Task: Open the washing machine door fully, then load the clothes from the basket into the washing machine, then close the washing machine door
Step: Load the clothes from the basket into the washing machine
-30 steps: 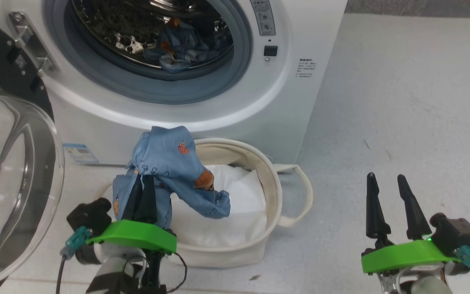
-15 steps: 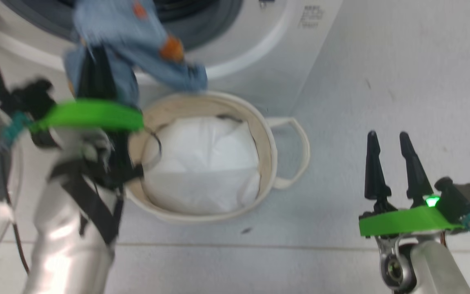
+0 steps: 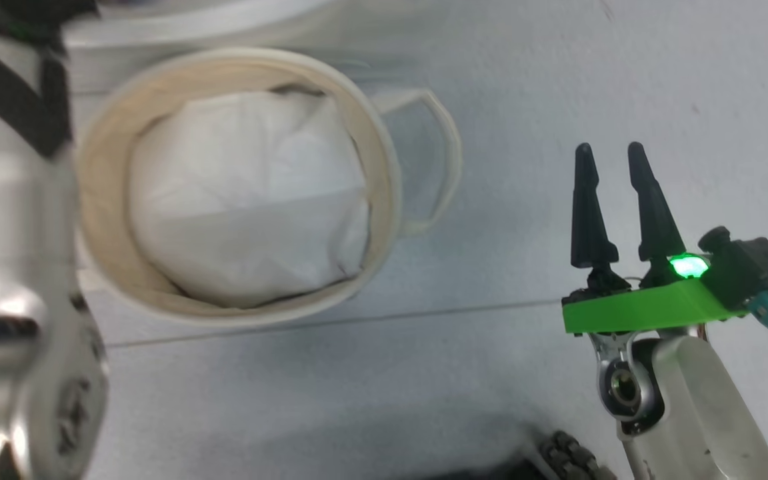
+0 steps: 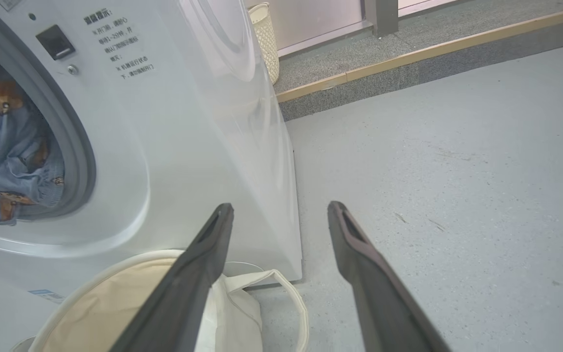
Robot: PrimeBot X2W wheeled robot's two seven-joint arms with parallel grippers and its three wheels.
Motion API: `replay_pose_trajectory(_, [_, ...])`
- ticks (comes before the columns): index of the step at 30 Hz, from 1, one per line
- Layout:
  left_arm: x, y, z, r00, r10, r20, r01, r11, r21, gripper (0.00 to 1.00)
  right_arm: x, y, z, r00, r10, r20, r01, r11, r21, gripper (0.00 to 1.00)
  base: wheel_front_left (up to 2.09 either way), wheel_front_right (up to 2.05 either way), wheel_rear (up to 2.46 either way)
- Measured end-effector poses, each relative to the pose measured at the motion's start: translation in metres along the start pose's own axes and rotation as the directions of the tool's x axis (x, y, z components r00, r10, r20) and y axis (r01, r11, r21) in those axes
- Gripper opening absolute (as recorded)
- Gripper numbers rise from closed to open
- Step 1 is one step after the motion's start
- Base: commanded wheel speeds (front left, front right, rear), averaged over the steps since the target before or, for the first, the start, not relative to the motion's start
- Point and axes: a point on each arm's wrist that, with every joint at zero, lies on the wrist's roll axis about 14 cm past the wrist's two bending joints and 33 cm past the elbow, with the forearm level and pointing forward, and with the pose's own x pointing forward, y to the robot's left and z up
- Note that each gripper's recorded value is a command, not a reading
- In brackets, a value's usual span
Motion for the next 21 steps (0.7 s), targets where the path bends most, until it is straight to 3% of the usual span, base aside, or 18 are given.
replay_pose_trajectory(5, [0.038, 0.005, -0.004, 0.999, 0.025, 0.035, -0.024, 0.999, -0.044, 0.0, 0.002, -0.016, -0.014, 0.999, -0.037, -0.033, 0.037, 0.999, 0.003, 1.0, 0.0, 0.0, 0.0])
replay_pose_trajectory(11, [0.069, 0.007, 0.03, 0.976, 0.027, 0.214, -0.016, 0.999, -0.052, 0.0, 0.002, -0.036, -0.031, 0.994, -0.082, -0.076, 0.081, 0.997, -0.012, 1.0, 0.0, 0.0, 0.0])
replay_pose_trajectory(19, [0.066, 0.037, -0.05, 0.995, 0.087, 0.043, -0.09, 0.994, 0.06, 0.0, 0.011, -0.039, -0.044, 0.993, -0.075, -0.095, 0.074, 0.997, -0.017, 1.0, 0.0, 0.0, 0.0])
replay_pose_trajectory(20, [0.063, 0.042, -0.061, 0.995, 0.099, 0.01, -0.1, 0.992, 0.072, 0.07, 0.013, -0.038, -0.043, 0.993, -0.072, -0.091, 0.071, 0.997, -0.018, 1.0, 0.0, 0.0, 0.0])
replay_pose_trajectory(21, [0.061, 0.048, -0.071, 0.994, 0.112, -0.018, -0.11, 0.99, 0.088, 1.0, 0.015, -0.038, -0.043, 0.994, -0.069, -0.088, 0.068, 0.998, -0.019, 1.0, 0.0, 0.0, 0.0])
